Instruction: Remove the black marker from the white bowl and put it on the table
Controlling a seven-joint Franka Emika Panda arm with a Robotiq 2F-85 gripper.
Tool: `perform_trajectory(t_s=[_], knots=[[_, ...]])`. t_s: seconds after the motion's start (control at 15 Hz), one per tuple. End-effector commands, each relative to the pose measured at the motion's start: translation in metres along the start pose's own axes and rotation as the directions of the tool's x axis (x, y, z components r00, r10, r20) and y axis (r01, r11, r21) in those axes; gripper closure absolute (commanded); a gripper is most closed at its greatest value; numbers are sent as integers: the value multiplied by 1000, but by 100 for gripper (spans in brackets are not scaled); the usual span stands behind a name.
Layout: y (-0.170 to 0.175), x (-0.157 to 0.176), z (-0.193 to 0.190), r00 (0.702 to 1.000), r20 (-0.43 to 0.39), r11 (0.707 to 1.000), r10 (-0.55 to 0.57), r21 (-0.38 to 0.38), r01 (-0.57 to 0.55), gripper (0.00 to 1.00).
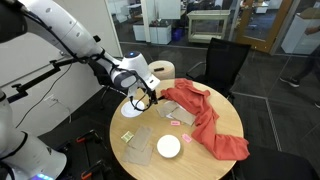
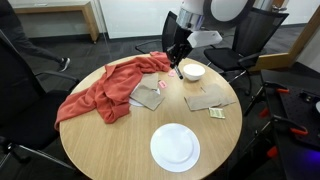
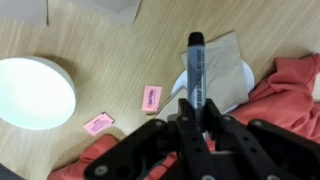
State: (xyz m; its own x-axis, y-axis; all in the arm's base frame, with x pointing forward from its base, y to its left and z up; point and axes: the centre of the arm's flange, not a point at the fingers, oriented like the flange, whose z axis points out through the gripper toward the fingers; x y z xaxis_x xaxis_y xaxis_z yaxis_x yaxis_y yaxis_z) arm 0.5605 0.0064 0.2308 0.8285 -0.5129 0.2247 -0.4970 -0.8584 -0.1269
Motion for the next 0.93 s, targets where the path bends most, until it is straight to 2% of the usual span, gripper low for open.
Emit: perform_trajectory(t_s=[0.0,0.4,0.87], knots=[[-15,-24,18,996,80,1000,-28,4,28,95],[-29,-56,62,978,202,999,-49,-7,51,95],[-28,-67,118,964,254,995,-81,-31,92,95]])
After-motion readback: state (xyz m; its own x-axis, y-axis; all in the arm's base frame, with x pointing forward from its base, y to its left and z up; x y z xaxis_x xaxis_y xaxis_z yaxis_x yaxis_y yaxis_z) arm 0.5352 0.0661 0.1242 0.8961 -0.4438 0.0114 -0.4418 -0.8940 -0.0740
